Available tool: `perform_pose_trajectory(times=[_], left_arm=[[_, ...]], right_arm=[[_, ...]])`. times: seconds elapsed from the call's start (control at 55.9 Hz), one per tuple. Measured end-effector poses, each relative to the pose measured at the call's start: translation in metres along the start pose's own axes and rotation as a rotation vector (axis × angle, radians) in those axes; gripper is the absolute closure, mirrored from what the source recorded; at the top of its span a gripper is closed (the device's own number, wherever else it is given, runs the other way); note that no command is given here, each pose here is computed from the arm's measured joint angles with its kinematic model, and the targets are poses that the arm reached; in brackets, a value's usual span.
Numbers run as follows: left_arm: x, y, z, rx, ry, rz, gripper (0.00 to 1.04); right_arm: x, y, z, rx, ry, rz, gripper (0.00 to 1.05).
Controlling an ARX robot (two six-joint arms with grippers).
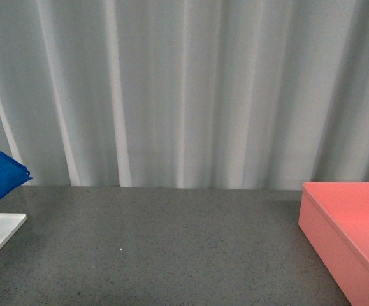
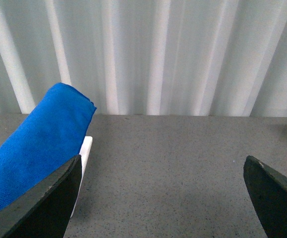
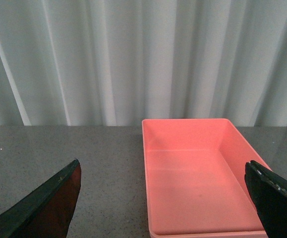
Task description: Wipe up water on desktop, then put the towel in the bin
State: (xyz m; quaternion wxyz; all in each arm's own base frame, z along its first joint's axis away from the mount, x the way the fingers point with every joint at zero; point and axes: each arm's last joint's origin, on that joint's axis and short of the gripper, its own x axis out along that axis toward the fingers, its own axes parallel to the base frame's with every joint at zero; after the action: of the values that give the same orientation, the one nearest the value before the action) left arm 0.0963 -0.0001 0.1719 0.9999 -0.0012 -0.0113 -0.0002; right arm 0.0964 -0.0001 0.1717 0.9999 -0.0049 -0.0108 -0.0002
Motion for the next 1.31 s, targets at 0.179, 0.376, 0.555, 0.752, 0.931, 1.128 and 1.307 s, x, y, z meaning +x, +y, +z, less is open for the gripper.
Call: perform_pose_trajectory(times=[0.179,0.376,0.555,0.752,0.931,1.128,1.307], left_arm=[[0.0,0.0,0.0,0.0,0.0,0.0,0.07],[0.0,0.0,0.0,0.0,0.0,0.0,0.07],[0.0,0.0,0.0,0.0,0.0,0.0,0.07],[0.004,-0.003,0.003,0.013,0.474,-0.266,0.07],[0.045,-0.008,0.029,0.057,0.647,-0.364,0.07],[0.139,-0.005,0.056,0.131,0.664,-0.331,0.07],[0.236,0.0,0.055,0.202,0.802,-0.283,0.07]], right_arm=[[0.0,0.0,0.0,0.0,0.0,0.0,0.07],[0.0,0.0,0.0,0.0,0.0,0.0,0.07],[0.0,0.0,0.0,0.0,0.0,0.0,0.07],[0.0,0.0,0.0,0.0,0.0,0.004,0.07],[0.0,0.0,0.0,0.0,0.0,0.0,0.07],[0.0,0.0,0.0,0.0,0.0,0.001,0.07],[0.0,0.0,0.0,0.0,0.0,0.001,0.07]])
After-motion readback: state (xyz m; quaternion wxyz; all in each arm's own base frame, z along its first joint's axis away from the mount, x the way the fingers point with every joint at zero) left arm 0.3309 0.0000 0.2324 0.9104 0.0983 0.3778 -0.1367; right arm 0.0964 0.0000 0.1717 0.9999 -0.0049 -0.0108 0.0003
